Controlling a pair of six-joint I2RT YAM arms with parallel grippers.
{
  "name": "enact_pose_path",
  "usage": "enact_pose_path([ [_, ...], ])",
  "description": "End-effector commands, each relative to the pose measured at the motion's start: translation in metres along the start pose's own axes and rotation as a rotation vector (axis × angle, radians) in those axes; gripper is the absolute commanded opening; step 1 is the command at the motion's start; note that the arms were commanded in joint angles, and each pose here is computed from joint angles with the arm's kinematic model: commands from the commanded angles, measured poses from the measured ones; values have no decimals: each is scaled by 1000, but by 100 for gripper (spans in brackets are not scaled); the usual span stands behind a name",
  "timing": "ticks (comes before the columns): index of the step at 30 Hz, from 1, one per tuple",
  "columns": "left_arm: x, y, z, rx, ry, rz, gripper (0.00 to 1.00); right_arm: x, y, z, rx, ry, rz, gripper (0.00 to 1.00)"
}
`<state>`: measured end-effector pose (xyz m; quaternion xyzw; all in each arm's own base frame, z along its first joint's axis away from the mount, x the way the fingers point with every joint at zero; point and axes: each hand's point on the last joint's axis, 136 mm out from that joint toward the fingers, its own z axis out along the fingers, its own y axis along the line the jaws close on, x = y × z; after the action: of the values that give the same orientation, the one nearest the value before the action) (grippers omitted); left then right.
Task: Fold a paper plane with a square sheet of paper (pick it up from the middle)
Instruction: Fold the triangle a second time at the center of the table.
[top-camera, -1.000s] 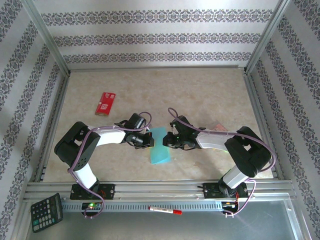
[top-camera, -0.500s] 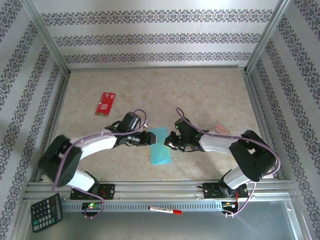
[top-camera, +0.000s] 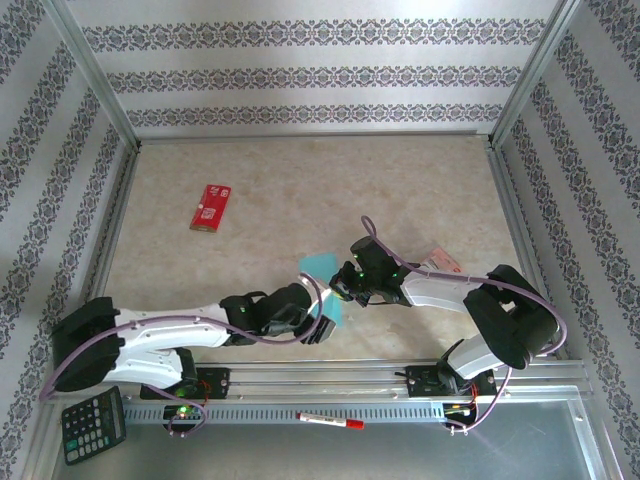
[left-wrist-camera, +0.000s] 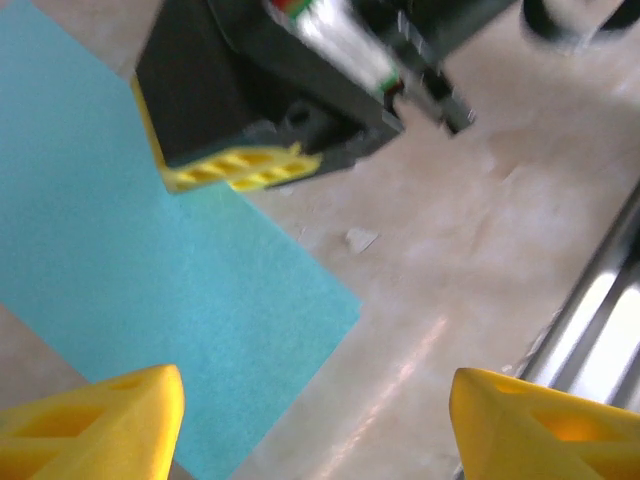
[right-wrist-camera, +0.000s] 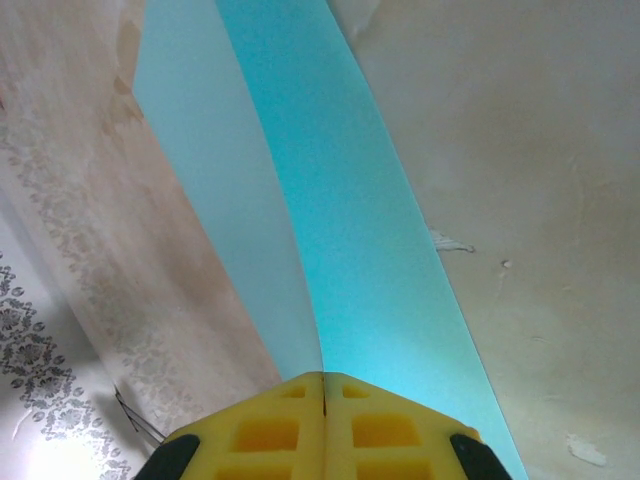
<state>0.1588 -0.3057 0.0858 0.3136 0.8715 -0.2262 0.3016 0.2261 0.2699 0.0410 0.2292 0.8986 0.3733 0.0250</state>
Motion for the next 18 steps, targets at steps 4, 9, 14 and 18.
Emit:
enact_pose_path([
  [4,-4,7,18,-119,9,121,73,2,-5,1,10,-2,19,0],
  [9,-6,5,30,-132,25,126,55,3,-7,3,12,1,23,0],
  [14,-4,6,34,-146,48,117,32,2,-11,3,19,-1,29,0],
  [18,-4,12,31,-157,45,99,13,1,-14,3,24,-7,33,0],
])
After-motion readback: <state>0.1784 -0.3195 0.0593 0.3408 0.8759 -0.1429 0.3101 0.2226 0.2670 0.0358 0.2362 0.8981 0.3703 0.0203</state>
